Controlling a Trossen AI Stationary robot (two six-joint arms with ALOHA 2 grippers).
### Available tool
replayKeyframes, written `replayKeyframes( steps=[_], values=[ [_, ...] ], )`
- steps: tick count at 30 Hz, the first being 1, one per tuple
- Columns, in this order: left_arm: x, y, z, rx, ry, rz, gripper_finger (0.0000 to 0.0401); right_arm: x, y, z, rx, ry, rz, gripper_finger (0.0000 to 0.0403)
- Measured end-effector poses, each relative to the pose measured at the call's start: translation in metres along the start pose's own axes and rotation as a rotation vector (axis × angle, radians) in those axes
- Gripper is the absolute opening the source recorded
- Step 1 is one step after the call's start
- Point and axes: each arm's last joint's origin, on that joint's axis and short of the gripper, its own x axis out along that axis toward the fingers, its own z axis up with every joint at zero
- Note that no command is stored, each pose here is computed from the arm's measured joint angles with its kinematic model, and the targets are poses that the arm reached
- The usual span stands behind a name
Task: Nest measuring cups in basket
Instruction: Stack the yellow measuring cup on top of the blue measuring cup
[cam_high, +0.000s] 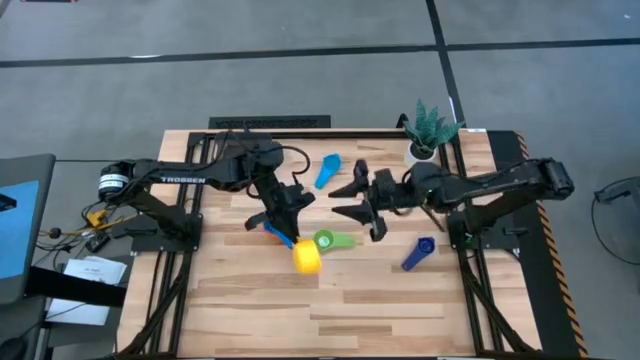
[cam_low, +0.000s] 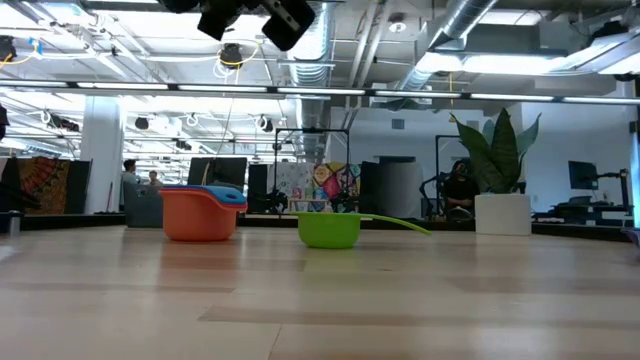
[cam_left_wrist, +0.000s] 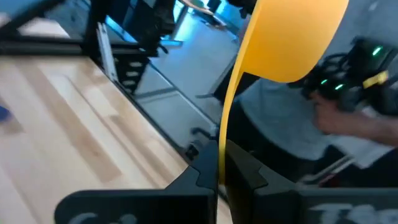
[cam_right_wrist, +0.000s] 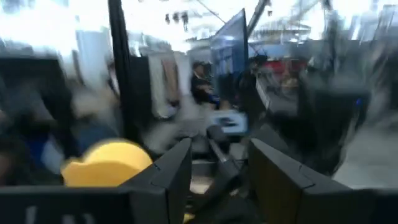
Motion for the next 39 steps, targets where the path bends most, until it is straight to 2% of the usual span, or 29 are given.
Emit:
replayKeyframes(
  steps=[2, 5, 9, 18, 29, 35, 39],
  values=[
    [-0.003, 0.001, 0.002, -0.042, -0.009, -0.001, 0.0000, 0.005, 0.007, 0.010, -0.203, 0.082, -0.036, 0.0175],
    [-0.008, 0.003, 0.003, -0.092, -0.020, 0.018, 0.0000, 0.016, 0.015, 0.018, -0.437, 0.221, -0.095, 0.0170],
    [-0.013, 0.004, 0.008, -0.122, -0.051, 0.016, 0.0000, 0.018, 0.020, 0.030, -0.626, 0.336, -0.174, 0.0163],
    [-0.021, -0.005, 0.026, -0.041, -0.112, -0.056, 0.0000, 0.014, 0.038, 0.042, -0.752, 0.301, -0.139, 0.0150],
    [-0.021, -0.003, 0.025, -0.069, -0.121, -0.030, 0.0000, 0.023, 0.045, 0.040, -0.873, 0.222, -0.067, 0.0164],
    [-0.021, -0.002, 0.025, -0.093, -0.137, -0.008, 0.0000, 0.024, 0.041, 0.042, -0.955, 0.178, 0.000, 0.0157],
    [-0.021, -0.002, 0.026, -0.107, -0.145, 0.000, 0.0000, 0.025, 0.040, 0.043, -1.008, 0.159, 0.005, 0.0149]
  ],
)
